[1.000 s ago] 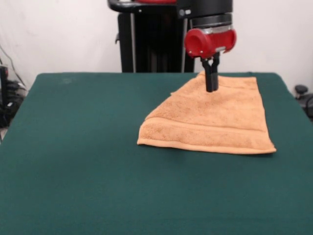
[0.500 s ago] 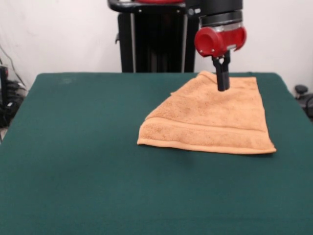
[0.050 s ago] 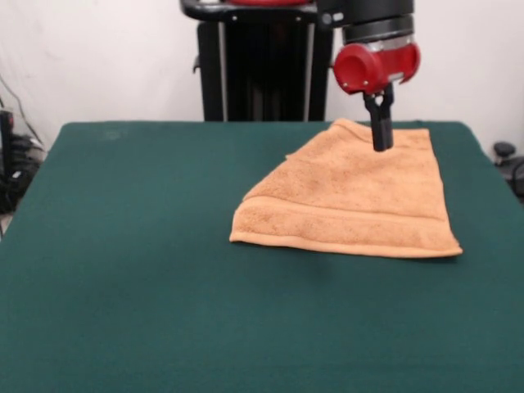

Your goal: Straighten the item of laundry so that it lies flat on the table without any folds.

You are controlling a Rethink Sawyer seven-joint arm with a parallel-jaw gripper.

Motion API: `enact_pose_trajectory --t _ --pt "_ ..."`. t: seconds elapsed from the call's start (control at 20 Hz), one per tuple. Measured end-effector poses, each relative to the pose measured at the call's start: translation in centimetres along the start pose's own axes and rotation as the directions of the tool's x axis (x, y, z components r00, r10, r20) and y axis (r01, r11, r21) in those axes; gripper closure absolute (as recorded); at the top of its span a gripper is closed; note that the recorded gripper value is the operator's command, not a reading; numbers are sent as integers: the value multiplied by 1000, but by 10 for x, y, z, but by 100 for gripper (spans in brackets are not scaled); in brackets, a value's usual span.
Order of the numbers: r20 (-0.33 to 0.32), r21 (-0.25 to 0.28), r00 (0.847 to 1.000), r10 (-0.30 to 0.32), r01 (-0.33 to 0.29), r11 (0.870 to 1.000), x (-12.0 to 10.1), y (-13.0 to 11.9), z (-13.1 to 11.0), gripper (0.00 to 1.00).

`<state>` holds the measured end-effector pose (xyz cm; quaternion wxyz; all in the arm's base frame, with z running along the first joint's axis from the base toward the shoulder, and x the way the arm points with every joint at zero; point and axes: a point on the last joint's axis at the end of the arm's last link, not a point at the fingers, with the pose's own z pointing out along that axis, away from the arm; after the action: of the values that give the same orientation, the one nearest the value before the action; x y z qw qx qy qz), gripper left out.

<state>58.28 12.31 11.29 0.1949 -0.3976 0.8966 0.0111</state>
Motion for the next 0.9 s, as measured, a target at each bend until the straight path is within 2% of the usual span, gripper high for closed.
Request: enact_pose_trajectory --t 0.45,0.9 --pt "-22 -27 1000 -17 16 999 -2 15 15 100" --pt "-61 -71 998 -21 17 997 18 30 44 100"
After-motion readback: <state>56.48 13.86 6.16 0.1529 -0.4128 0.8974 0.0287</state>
